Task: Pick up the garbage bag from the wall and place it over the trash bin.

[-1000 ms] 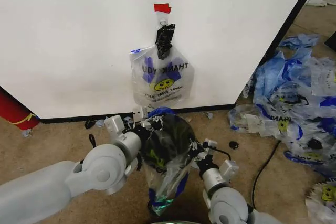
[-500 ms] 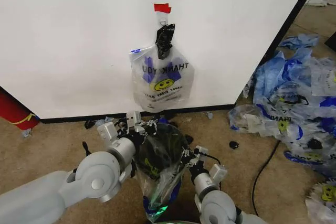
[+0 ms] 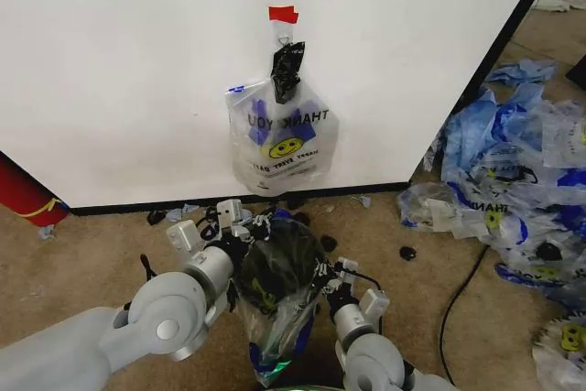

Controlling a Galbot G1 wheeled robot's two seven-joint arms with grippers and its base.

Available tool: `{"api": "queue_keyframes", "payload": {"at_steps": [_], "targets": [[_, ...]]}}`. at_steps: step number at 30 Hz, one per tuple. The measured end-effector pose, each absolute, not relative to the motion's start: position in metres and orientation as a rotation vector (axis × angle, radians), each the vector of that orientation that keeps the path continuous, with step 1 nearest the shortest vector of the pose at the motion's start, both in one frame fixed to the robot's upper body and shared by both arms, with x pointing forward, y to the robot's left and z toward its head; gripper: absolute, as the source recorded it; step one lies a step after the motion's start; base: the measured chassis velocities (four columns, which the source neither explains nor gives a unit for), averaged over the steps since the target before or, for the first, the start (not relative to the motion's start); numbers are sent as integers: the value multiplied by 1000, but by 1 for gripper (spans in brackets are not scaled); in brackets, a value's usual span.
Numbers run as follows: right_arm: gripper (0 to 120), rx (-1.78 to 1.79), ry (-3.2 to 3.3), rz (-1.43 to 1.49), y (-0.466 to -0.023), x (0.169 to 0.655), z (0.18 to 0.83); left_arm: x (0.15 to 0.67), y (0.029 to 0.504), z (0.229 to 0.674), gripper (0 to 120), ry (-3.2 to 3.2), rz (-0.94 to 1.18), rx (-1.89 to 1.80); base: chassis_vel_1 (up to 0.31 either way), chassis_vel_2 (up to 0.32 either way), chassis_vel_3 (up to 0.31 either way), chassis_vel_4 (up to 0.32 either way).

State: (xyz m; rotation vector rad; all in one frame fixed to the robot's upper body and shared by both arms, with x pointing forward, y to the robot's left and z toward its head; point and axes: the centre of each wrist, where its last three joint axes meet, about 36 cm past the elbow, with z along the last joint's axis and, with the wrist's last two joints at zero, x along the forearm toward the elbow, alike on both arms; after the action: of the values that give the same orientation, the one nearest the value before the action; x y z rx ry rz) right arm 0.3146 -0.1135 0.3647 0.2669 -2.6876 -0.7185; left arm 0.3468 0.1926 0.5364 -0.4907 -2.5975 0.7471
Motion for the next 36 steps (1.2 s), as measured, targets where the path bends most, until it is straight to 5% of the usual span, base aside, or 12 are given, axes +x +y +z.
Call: {"api": "queue_keyframes", "payload": {"at_steps": [6,32,36], "targets": [[1,275,-2696,-706,-112,310,365,346,194,535,0,-2602,746,-486,0,0,0,0],[96,478,-2834,-694,-118,296,389,330,223,539,0,-2699,738,-454,0,0,0,0],[100,602,-2925,-781,-127,307,395,332,224,539,0,-2728,731,-465,0,0,0,0]]}}
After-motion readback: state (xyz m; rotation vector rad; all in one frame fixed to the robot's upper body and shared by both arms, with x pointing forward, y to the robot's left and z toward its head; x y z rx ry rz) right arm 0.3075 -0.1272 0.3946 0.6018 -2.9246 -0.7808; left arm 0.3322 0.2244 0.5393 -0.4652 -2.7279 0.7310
